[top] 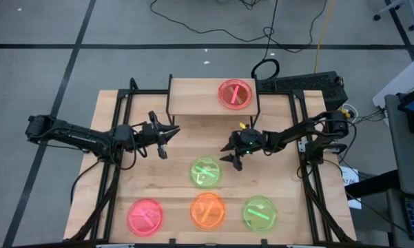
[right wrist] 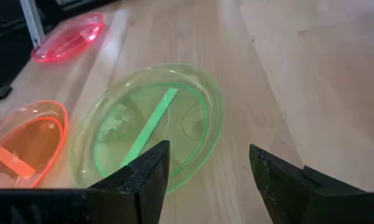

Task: Place and stack plates onto a shelf
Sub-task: Put the top green plate on the shelf

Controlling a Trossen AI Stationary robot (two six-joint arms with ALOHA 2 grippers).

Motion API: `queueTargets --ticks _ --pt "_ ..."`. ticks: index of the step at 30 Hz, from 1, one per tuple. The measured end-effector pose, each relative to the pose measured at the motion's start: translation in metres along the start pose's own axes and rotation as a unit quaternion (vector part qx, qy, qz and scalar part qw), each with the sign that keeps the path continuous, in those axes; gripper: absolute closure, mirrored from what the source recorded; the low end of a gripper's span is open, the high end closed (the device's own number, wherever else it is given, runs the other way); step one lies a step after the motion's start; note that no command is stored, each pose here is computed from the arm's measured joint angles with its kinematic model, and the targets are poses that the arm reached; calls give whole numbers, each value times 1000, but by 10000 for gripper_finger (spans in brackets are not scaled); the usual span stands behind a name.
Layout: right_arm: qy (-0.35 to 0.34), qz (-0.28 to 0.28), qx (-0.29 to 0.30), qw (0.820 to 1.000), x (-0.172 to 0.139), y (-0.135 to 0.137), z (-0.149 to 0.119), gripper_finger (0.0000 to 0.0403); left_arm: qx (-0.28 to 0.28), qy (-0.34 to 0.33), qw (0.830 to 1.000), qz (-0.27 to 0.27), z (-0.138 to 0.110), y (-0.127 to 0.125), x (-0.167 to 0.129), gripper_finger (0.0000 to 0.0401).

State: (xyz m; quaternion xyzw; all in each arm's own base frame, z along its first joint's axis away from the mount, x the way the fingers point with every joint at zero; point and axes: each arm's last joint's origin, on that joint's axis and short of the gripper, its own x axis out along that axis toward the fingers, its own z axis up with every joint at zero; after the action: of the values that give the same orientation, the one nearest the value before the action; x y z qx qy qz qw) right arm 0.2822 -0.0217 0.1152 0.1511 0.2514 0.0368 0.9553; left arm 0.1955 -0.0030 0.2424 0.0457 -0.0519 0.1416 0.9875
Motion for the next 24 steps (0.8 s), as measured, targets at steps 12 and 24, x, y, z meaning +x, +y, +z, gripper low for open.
queueTargets --ticks 12,24 --pt "33 21 -10 999 27 11 -9 199 0 1 1000 0 0 0 0 345" --pt "47 18 14 999 32 11 -14 200 -6 1 1000 -1 0 0 0 345"
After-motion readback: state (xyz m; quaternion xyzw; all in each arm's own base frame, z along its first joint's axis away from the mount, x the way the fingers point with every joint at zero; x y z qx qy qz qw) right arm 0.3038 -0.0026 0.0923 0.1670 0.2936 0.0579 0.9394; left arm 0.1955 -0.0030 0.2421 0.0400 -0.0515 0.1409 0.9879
